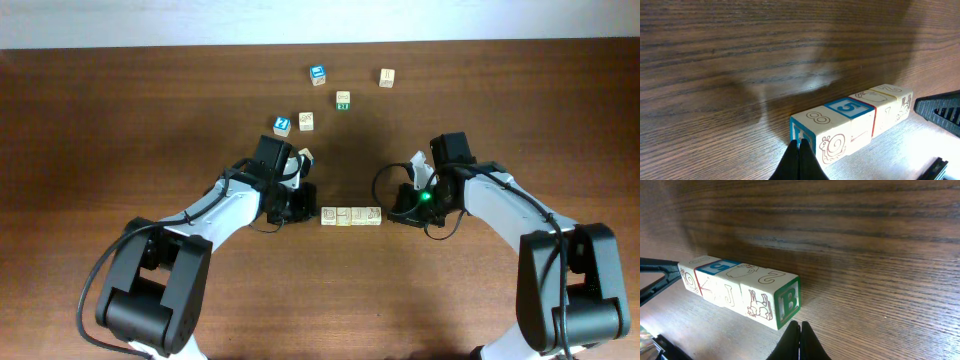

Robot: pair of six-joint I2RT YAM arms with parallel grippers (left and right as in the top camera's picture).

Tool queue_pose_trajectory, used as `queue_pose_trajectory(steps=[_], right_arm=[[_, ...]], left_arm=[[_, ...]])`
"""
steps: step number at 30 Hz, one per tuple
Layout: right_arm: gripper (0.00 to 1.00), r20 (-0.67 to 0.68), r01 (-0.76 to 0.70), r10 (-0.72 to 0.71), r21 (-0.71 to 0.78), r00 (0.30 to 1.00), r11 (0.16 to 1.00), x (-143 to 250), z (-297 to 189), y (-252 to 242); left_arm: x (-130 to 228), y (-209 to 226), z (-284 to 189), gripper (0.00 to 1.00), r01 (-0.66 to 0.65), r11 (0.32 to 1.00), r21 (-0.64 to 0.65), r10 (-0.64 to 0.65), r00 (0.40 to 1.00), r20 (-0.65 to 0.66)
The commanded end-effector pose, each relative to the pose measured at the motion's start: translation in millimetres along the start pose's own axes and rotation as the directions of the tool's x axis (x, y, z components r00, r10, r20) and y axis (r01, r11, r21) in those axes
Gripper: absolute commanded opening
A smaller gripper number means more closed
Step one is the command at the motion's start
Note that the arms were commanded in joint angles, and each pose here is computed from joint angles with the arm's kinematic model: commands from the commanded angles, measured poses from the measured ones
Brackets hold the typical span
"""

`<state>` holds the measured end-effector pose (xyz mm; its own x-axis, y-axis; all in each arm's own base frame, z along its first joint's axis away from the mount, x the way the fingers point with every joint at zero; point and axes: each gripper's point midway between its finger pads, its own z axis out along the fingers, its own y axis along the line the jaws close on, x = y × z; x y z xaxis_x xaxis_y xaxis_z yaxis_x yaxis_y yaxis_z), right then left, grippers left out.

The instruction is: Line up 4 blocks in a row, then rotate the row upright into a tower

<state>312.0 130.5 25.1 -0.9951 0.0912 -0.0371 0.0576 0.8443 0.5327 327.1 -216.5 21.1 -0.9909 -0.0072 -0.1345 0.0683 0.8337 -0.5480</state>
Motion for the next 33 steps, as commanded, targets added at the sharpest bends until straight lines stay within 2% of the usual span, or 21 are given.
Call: queue_pose_trajectory(steps=[1, 10, 23, 33], right_arm=[[0.04, -0.011, -0.005, 0.005, 0.015, 1.0, 1.0, 3.7, 4.2, -3.7], [0.04, -0.01, -0.005, 0.005, 0.023, 1.0, 1.0, 3.6, 4.2, -5.0], [0.04, -0.008, -0.005, 0.005, 0.03, 1.0, 1.0, 3.4, 4.1, -6.2], [0.04, -0.008, 0.01, -0.01, 0.02, 1.0, 1.0, 2.9, 4.2, -4.3]], left_arm=[[6.8, 4.8, 10.2, 0.0, 0.022, 1.0, -0.007, -0.022, 0.999, -0.029], [6.0, 1.8, 11.2, 0.0, 0.021, 1.0, 0.007, -0.021, 0.999, -0.038], [2.1, -4.7, 3.3, 0.0, -0.033, 0.994, 0.108, 0.038, 0.998, -0.046], [2.0, -4.7, 3.3, 0.0, -0.033, 0.994, 0.108, 0.038, 0.998, -0.045]])
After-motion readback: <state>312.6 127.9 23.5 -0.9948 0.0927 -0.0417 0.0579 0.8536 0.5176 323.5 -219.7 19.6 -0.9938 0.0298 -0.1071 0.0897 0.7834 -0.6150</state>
